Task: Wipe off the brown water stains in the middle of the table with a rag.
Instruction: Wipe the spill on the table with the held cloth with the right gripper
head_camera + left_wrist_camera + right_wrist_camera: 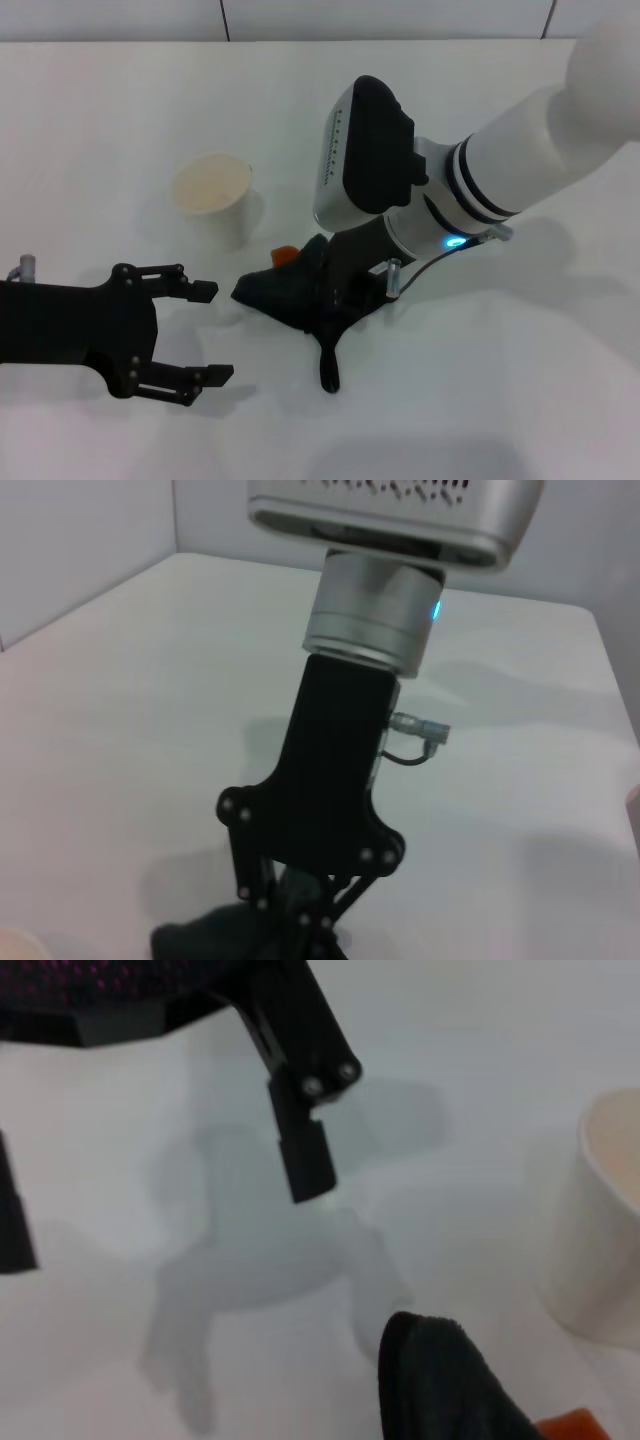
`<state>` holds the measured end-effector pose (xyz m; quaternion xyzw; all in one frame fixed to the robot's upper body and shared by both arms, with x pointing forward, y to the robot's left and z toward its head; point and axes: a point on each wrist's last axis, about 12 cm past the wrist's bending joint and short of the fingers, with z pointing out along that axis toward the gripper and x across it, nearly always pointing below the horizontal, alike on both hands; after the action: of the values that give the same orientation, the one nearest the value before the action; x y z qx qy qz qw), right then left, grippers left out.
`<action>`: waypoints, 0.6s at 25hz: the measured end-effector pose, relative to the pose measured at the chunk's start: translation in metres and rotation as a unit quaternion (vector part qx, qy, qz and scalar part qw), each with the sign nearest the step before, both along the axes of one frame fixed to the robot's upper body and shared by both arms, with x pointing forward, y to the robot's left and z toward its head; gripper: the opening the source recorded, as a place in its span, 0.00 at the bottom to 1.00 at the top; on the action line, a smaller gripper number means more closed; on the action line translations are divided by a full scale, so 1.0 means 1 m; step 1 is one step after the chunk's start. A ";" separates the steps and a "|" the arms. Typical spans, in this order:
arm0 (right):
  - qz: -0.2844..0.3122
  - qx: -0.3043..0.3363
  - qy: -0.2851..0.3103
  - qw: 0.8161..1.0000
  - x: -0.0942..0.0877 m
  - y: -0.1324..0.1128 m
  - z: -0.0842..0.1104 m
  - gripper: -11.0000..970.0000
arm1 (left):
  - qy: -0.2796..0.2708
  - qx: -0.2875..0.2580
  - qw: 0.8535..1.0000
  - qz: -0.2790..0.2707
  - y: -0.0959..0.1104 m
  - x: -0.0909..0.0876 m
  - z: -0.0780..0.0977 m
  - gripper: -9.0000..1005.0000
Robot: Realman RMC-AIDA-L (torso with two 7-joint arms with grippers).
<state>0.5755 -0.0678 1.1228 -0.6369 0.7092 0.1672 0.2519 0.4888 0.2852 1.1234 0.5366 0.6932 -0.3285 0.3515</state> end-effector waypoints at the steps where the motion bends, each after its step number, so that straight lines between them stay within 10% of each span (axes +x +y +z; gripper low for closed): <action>1: 0.000 0.000 0.000 1.000 0.000 0.000 0.000 0.08 | 0.001 0.000 1.000 0.000 0.000 -0.001 -0.001 0.89; 15: -0.055 -0.002 -0.055 0.997 0.025 -0.012 -0.010 0.08 | 0.004 0.001 1.000 -0.004 0.000 -0.003 -0.002 0.89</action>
<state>0.6007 -0.0795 1.1131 -0.6057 0.7287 0.1166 0.2975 0.4859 0.2852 1.1217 0.5386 0.6928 -0.3313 0.3467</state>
